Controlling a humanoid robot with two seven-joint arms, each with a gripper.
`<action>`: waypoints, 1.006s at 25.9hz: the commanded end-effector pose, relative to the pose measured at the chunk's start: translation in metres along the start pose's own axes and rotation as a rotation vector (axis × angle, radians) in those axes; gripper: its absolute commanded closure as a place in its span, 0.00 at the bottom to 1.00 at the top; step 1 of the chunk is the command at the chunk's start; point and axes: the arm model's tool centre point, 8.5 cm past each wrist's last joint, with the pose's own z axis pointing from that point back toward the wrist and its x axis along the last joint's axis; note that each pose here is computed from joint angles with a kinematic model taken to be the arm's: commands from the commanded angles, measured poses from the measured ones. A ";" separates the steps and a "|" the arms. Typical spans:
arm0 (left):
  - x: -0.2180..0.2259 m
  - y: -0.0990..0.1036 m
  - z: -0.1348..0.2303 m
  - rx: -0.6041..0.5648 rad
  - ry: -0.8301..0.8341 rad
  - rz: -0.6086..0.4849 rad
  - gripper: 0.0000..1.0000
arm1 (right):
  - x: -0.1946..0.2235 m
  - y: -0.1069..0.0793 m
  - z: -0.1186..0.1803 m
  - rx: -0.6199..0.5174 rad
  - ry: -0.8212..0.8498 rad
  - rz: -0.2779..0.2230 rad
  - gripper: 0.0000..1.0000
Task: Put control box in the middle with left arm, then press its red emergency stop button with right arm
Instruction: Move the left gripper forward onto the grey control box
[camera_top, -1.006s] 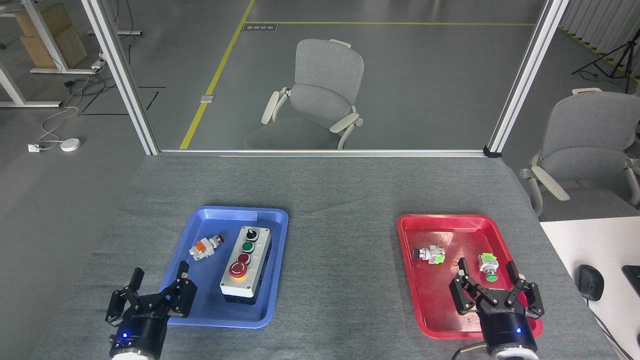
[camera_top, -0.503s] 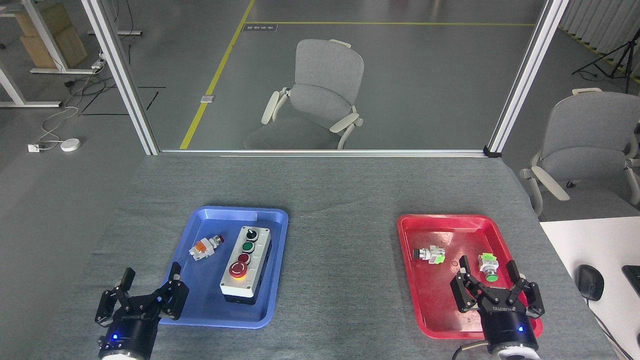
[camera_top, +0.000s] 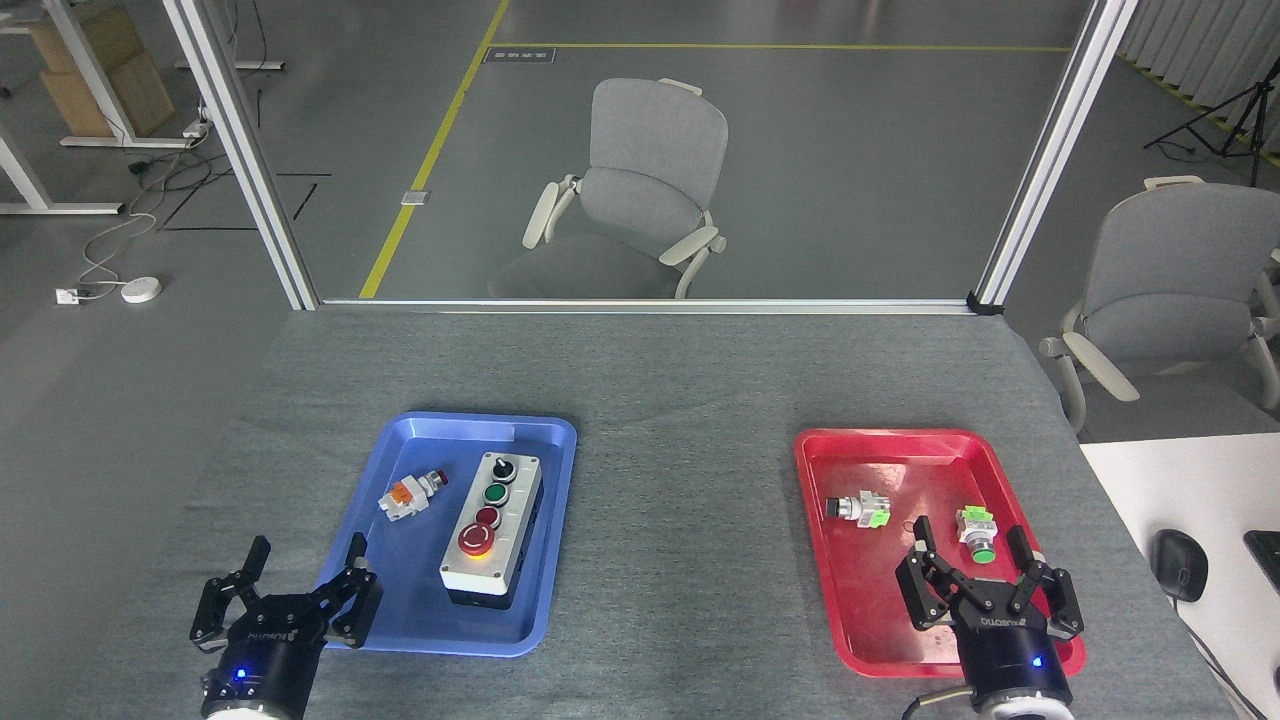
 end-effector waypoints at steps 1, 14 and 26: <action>0.003 -0.003 -0.001 -0.006 0.001 -0.006 0.02 | 0.000 -0.002 -0.002 -0.011 0.006 0.002 0.01; 0.041 -0.021 -0.025 -0.062 -0.031 -0.069 0.02 | -0.004 -0.003 -0.003 -0.010 0.010 0.006 0.01; 0.069 -0.035 0.011 -0.101 -0.069 -0.091 0.02 | -0.003 -0.001 -0.003 -0.008 0.012 0.004 0.01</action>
